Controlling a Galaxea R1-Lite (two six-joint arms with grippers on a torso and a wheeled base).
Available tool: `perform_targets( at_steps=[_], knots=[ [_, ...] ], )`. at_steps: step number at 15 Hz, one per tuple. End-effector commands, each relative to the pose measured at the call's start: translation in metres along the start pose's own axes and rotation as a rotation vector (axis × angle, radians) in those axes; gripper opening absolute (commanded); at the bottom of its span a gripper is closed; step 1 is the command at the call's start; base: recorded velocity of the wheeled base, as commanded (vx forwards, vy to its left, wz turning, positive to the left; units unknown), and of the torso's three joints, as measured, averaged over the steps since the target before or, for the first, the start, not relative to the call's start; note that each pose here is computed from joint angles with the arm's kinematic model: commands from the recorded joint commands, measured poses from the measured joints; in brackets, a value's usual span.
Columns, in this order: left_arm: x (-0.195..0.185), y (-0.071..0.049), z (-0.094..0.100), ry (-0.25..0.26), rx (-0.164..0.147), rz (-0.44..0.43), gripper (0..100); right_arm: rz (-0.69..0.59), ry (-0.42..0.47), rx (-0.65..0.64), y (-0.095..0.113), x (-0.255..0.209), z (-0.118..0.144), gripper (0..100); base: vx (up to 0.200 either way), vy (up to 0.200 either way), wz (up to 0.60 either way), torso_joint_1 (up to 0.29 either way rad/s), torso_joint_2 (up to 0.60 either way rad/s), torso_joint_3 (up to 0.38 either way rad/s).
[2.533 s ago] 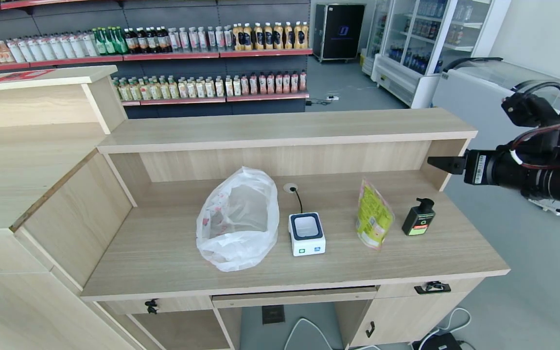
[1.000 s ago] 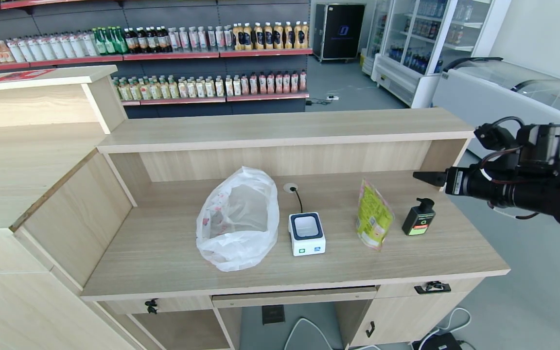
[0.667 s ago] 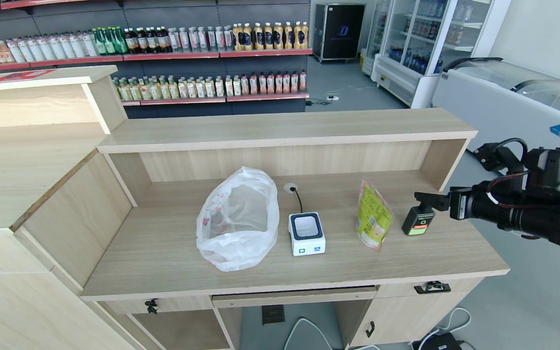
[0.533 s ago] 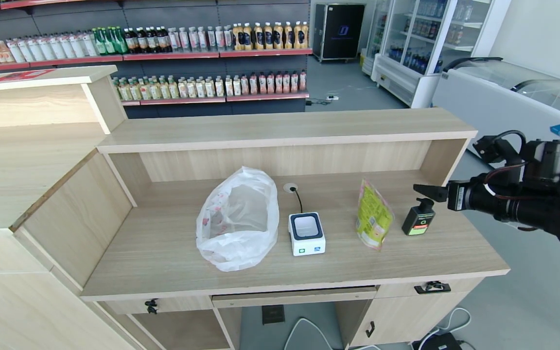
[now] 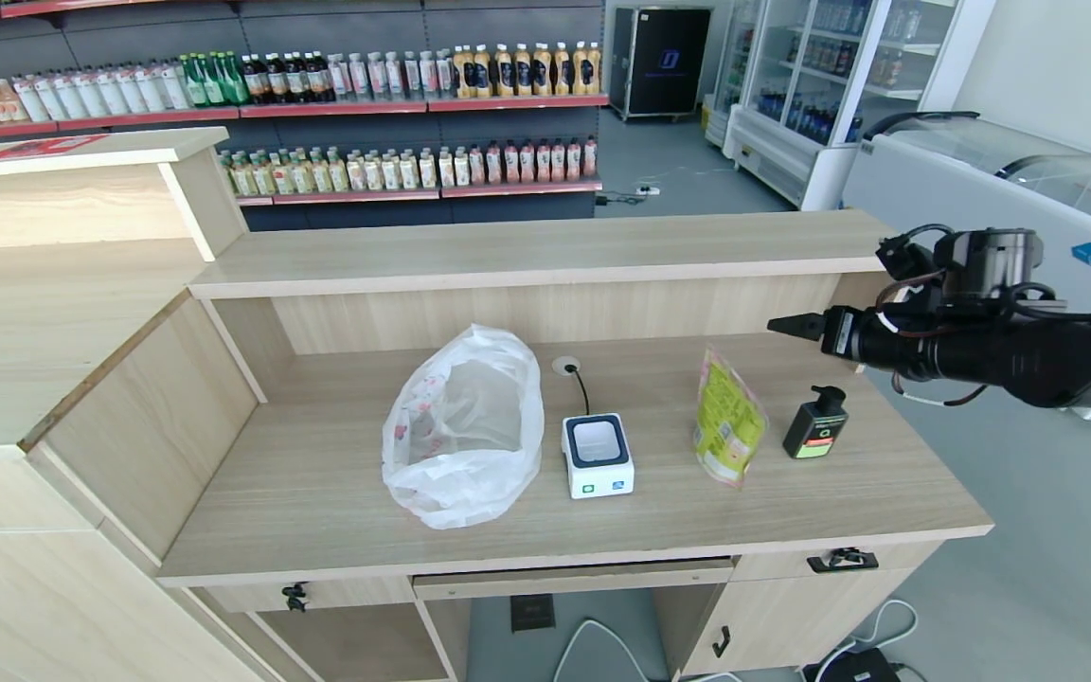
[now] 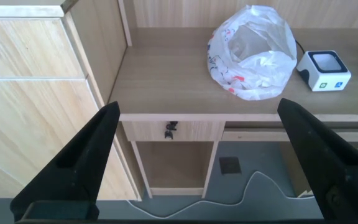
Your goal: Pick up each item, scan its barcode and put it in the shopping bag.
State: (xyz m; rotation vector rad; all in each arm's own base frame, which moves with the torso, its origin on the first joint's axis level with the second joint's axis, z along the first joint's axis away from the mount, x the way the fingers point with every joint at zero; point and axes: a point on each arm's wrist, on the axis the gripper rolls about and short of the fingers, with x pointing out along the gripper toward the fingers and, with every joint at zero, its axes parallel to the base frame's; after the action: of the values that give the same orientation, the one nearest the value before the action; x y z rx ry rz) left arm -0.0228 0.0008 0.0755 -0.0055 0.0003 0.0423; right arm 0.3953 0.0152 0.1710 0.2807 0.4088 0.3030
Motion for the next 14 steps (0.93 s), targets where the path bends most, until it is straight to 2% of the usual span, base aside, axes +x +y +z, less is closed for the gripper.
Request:
perform_targets(
  at_steps=[1,7,12,14],
  knots=[
    [0.0,0.0,0.0,0.0,-0.001,0.001,100,0.007,0.063,0.028,-0.005,0.032,-0.02,100,0.0,0.0,0.0,0.0,0.0,0.0],
    [0.0,0.0,0.0,0.0,-0.001,0.001,100,-0.004,0.135,0.052,-0.018,0.064,-0.049,100,0.0,0.0,0.0,0.0,0.0,0.0],
    [0.0,0.0,0.0,0.0,-0.001,0.001,100,0.021,0.138,0.049,-0.024,0.089,-0.064,100,0.0,0.0,0.0,0.0,0.0,0.0],
    [0.0,0.0,0.0,0.0,-0.001,0.001,100,0.054,0.143,0.043,-0.019,0.093,-0.067,100,0.0,0.0,0.0,0.0,0.0,0.0]
  ],
)
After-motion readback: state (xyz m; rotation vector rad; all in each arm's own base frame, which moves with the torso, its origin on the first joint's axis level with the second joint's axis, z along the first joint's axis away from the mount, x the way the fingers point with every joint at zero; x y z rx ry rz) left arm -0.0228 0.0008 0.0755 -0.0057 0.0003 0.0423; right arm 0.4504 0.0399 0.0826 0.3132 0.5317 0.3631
